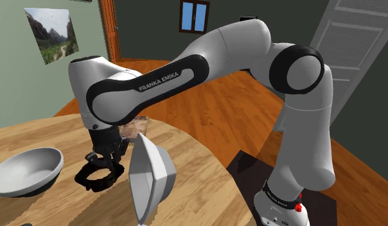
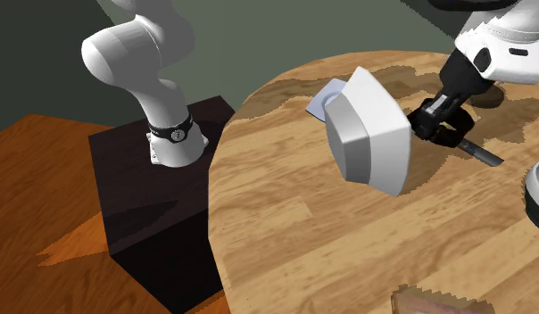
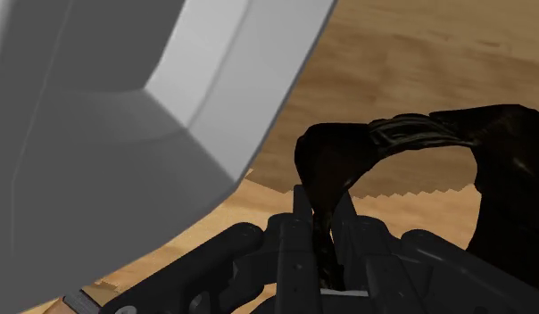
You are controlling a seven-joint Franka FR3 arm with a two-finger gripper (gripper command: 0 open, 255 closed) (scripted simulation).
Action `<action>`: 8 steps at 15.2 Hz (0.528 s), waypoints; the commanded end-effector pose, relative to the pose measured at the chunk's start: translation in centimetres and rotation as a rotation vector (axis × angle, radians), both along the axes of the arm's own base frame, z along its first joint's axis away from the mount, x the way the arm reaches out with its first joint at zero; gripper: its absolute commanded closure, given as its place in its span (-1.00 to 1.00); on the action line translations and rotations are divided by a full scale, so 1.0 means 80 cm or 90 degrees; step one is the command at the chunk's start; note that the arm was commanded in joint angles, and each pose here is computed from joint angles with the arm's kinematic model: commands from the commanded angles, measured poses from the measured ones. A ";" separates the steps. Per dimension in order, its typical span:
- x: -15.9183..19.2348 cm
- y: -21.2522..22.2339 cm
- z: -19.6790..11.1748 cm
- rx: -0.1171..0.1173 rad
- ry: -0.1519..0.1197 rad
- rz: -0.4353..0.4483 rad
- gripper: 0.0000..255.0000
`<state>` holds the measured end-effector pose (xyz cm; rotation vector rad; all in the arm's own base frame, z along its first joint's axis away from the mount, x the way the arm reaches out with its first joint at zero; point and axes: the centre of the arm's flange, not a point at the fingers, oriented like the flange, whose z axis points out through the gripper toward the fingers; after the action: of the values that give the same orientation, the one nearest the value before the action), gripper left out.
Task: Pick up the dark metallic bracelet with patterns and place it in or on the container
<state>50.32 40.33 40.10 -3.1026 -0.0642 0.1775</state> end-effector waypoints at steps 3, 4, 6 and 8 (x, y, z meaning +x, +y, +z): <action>0.000 0.001 0.027 0.000 0.000 0.000 1.00; 0.000 0.001 0.034 0.000 0.000 0.000 1.00; 0.000 0.001 0.047 0.000 0.000 0.000 1.00; -0.005 -0.015 0.051 0.000 0.000 0.000 1.00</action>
<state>50.20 39.88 43.83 -3.1028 -0.0646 0.1776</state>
